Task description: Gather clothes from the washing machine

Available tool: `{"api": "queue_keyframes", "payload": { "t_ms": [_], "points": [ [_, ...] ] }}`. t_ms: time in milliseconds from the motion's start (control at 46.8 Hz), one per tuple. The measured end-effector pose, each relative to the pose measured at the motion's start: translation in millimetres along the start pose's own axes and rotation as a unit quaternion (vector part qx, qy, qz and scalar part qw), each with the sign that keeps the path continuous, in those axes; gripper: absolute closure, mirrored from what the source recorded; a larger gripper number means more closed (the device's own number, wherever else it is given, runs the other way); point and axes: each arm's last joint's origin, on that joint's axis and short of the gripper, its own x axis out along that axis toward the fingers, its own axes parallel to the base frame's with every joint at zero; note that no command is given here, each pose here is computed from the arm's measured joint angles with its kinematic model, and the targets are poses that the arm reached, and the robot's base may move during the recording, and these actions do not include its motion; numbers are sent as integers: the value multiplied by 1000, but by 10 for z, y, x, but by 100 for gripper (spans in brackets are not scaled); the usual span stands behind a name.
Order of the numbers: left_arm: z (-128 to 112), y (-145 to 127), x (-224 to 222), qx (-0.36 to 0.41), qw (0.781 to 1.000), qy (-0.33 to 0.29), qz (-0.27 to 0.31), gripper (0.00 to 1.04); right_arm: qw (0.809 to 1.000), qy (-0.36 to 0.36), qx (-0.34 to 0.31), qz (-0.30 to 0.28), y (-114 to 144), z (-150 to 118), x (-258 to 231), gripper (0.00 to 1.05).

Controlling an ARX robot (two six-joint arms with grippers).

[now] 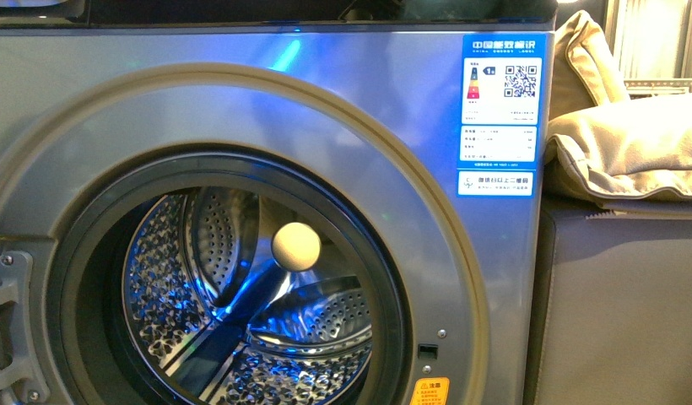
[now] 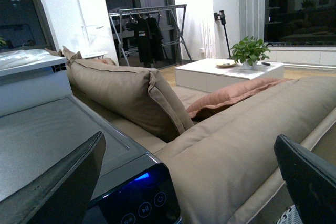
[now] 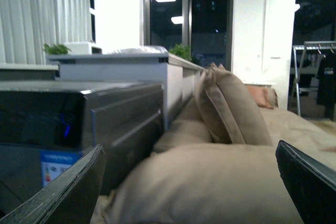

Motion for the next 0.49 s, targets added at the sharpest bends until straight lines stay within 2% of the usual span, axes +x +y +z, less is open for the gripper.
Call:
{"api": "queue_keyframes", "payload": {
  "t_ms": [64, 107, 149, 192, 235, 384, 491],
  "points": [
    [0, 0, 0, 0, 1000, 0, 0, 7, 999, -28, 16, 12, 283, 30, -61, 8],
    [0, 1, 0, 0, 1000, 0, 0, 7, 998, 19, 39, -44, 458, 48, -105, 18],
    [0, 1, 0, 0, 1000, 0, 0, 7, 994, 67, 38, -76, 580, -33, -197, 25],
    [0, 0, 0, 0, 1000, 0, 0, 7, 987, 122, 38, -93, 684, -213, -328, 32],
    [0, 1, 0, 0, 1000, 0, 0, 7, 982, 166, 37, -87, 772, -410, -462, 39],
    [12, 4, -8, 0, 1000, -2, 0, 7, 972, 212, 10, -105, 884, -921, -653, 66],
    [12, 4, -8, 0, 1000, -2, 0, 7, 973, 218, 9, -80, 959, -1135, -755, 83]
  ]
}}
